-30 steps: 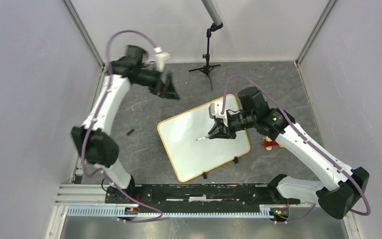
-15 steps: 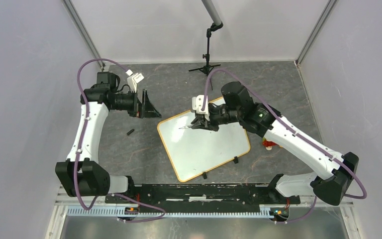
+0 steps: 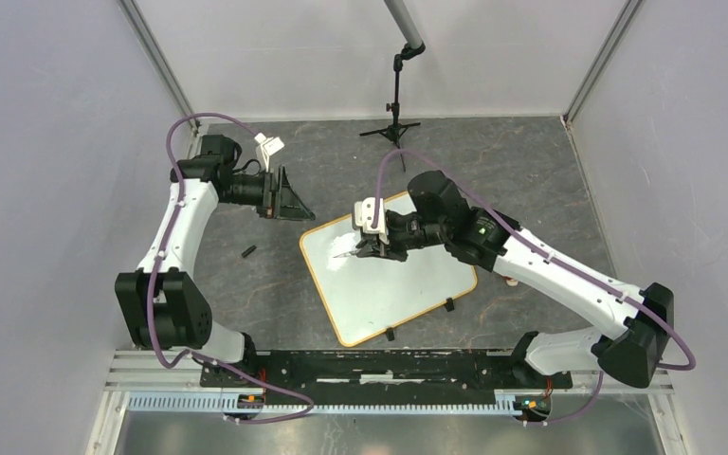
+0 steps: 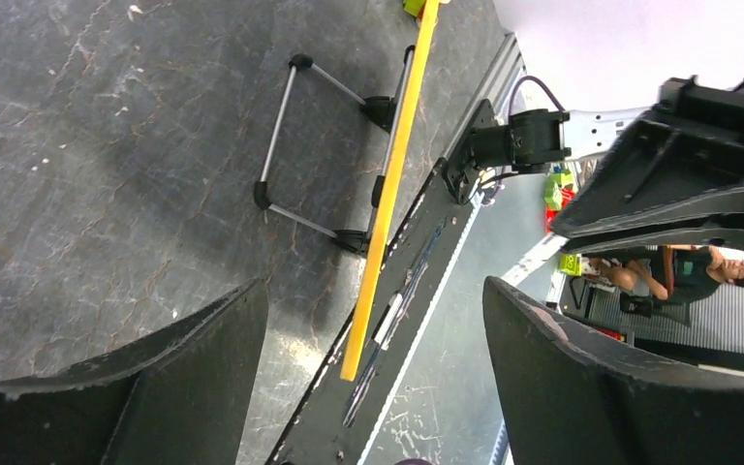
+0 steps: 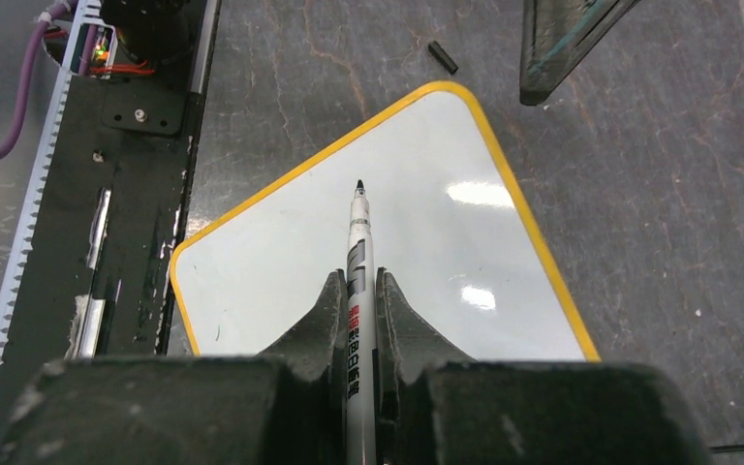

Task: Write a sentence on the whiteboard
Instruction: Hold the whiteboard at the center of the board.

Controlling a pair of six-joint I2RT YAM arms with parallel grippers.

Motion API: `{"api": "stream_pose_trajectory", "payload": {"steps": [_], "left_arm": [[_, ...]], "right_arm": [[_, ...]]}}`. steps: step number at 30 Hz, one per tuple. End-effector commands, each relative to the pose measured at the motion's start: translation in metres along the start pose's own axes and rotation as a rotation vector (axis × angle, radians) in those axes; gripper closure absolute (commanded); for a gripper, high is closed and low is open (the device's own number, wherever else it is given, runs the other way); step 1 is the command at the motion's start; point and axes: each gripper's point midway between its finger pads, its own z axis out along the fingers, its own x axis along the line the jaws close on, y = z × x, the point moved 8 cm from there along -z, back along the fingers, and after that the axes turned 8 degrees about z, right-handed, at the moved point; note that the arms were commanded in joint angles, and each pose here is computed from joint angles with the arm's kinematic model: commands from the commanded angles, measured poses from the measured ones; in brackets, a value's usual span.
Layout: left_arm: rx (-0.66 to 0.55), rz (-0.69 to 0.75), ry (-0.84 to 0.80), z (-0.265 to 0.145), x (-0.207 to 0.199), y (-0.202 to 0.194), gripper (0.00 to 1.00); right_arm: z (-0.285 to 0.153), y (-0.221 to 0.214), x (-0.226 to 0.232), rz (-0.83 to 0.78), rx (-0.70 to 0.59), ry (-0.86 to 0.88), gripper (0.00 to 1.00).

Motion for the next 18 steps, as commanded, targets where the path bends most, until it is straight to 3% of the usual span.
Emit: {"api": "stream_pose_trajectory", "payload": {"steps": [1, 18], "left_arm": [[-0.014, 0.115, -0.088, 0.008, -0.013, 0.01, 0.15], [0.105, 0.112, -0.033, 0.035, -0.003, -0.001, 0.36]], "right_arm": [[-0.002, 0.001, 0.004, -0.039, -0.037, -0.019, 1.0], [0.02, 0.021, -0.001, -0.034, -0.063, -0.125, 1.0]]}}
